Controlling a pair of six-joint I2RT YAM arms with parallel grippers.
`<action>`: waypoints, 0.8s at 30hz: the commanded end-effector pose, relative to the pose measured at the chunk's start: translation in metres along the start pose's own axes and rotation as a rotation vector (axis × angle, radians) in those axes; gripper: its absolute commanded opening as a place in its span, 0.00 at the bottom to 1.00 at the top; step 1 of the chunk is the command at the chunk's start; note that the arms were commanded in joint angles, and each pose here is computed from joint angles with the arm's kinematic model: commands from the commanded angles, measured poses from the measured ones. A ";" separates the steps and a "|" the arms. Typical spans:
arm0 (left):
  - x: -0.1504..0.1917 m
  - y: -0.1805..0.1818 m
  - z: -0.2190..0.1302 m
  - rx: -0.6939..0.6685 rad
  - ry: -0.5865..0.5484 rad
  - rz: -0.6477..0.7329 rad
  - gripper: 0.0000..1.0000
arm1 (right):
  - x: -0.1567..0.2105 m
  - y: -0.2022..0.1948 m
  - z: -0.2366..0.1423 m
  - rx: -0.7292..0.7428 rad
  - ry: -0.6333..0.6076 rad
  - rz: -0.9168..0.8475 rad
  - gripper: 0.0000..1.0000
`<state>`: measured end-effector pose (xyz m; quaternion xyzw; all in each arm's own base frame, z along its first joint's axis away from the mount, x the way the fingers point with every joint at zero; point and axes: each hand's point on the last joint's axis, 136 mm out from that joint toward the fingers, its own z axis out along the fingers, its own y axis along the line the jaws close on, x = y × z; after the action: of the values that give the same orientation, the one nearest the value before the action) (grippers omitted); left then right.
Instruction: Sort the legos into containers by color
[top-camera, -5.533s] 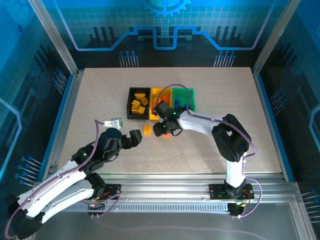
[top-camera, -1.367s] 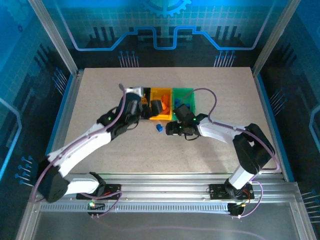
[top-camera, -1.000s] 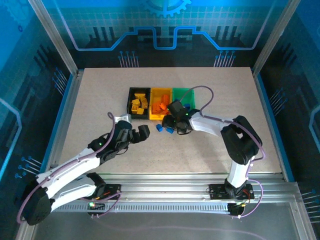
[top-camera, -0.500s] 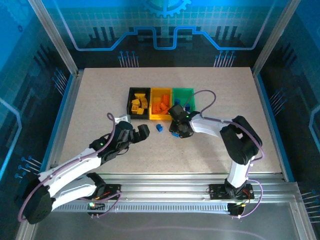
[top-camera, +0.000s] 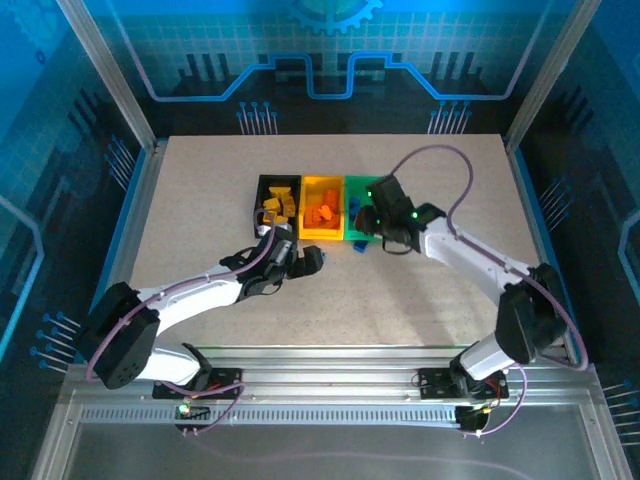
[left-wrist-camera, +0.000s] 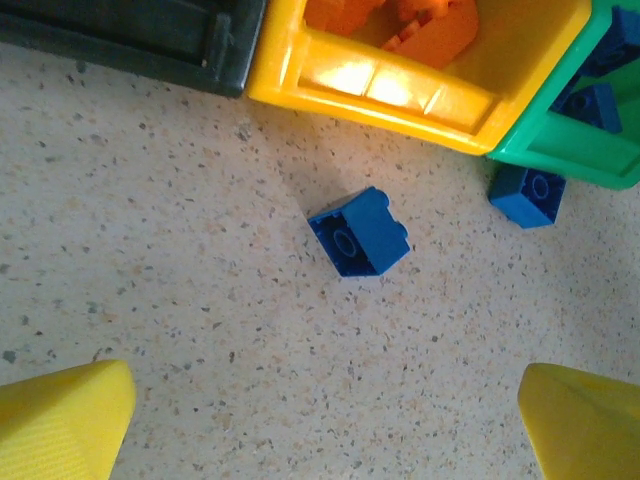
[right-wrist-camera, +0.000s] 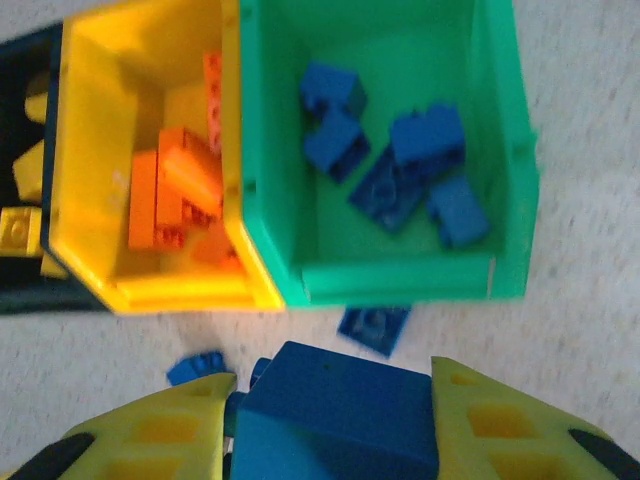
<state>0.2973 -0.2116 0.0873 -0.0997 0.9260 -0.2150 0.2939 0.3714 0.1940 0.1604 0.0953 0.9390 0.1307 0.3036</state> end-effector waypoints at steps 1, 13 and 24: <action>-0.003 -0.018 -0.004 0.054 0.002 0.019 0.99 | -0.016 -0.012 0.027 0.087 0.039 -0.069 0.35; 0.008 -0.016 0.003 0.026 0.037 0.045 0.94 | -0.058 0.005 0.056 0.097 0.049 -0.091 0.65; -0.004 -0.028 0.040 -0.028 0.047 0.071 0.88 | -0.018 -0.004 -0.005 -0.043 -0.016 -0.032 0.71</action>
<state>0.3153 -0.2410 0.0713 -0.0826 0.9371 -0.2048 0.2702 0.3948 0.1796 0.1660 0.0686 0.9430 0.1133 0.3052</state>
